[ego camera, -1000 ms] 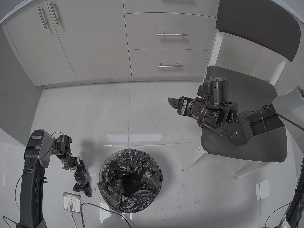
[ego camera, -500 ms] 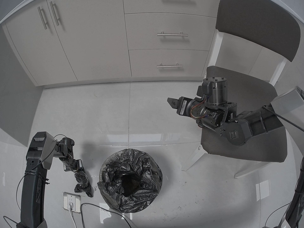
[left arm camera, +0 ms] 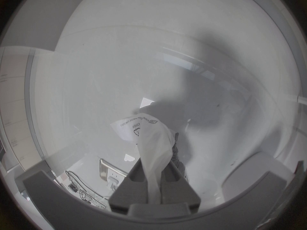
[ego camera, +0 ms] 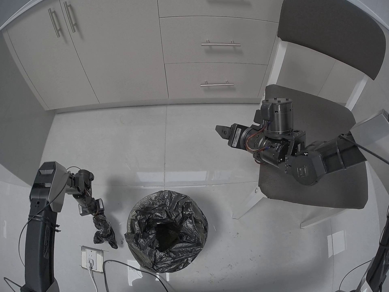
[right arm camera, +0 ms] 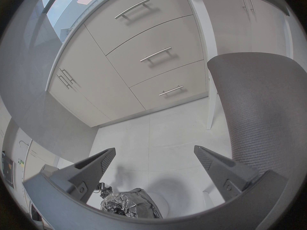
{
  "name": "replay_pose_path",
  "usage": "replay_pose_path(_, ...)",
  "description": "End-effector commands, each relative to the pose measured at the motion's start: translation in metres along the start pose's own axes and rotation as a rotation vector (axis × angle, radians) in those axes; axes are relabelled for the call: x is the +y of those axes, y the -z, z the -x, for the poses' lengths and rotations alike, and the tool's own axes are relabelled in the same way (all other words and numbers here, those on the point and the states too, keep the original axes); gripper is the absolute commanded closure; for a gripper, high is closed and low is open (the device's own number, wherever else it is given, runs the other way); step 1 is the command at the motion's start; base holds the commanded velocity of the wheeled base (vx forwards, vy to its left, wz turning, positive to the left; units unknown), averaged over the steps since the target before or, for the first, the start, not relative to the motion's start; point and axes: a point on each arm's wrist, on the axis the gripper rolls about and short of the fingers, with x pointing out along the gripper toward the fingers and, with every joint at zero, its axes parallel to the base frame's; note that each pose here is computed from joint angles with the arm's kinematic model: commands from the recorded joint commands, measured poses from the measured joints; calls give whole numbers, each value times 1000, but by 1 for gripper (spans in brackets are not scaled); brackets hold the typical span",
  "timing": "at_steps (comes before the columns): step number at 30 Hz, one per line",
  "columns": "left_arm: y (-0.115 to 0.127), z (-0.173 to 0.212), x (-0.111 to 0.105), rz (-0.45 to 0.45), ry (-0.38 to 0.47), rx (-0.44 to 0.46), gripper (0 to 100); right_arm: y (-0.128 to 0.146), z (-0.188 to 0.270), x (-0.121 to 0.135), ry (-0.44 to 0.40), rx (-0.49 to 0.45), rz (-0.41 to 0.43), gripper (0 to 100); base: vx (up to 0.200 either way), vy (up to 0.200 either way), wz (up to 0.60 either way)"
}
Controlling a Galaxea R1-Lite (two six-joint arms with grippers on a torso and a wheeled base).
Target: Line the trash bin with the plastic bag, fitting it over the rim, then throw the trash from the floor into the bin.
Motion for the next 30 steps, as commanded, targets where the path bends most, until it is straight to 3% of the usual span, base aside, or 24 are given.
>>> replay_pose_path(1,-34,103,-19,41,45,-104,100,-33,34,7,-36,-69,-15,0,0,0,0)
replay_pose_path(4,-42,166,-26,41,74,-156,100,-49,62,8,-62,-99,-15,0,0,0,0)
replay_pose_path(5,-42,166,-26,41,74,-156,100,-49,62,8,-62,-99,-15,0,0,0,0)
replay_pose_path(7,-35,253,-36,42,139,-185,100,-65,97,8,-87,-121,-10,0,0,0,0)
replay_pose_path(8,-34,257,-37,38,144,-186,100,-66,99,8,-88,-123,-11,0,0,0,0)
replay_pose_path(9,-24,300,-43,22,175,-206,100,-73,116,8,-90,-117,-9,0,0,0,0)
replay_pose_path(10,-24,300,-43,22,175,-206,100,-73,116,8,-90,-117,-9,0,0,0,0)
replay_pose_path(11,-2,356,-55,-20,208,-232,100,-83,142,9,-98,-115,-10,0,0,0,0)
replay_pose_path(13,31,415,-65,-66,247,-257,100,-91,165,8,-106,-119,-11,0,0,0,0)
replay_pose_path(14,31,415,-65,-66,247,-257,100,-91,165,8,-106,-119,-11,0,0,0,0)
replay_pose_path(15,60,452,-72,-118,274,-268,100,-94,181,6,-110,-119,-11,0,0,0,0)
replay_pose_path(17,88,483,-74,-167,302,-275,100,-94,195,4,-117,-118,-9,0,0,0,0)
replay_pose_path(19,114,510,-72,-214,332,-283,100,-94,209,3,-128,-120,-9,0,0,0,0)
replay_pose_path(20,114,510,-72,-214,332,-283,100,-94,209,3,-128,-120,-9,0,0,0,0)
replay_pose_path(21,137,532,-69,-260,369,-300,100,-93,218,0,-126,-124,-10,0,0,0,0)
replay_pose_path(23,145,540,-68,-274,385,-313,100,-92,223,-2,-126,-124,-10,0,0,0,0)
replay_pose_path(25,174,565,-60,-332,461,-371,100,-85,229,-7,-117,-115,-7,0,0,0,0)
replay_pose_path(30,194,525,-74,-418,483,-337,100,-82,227,-10,-108,-108,-8,0,0,0,0)
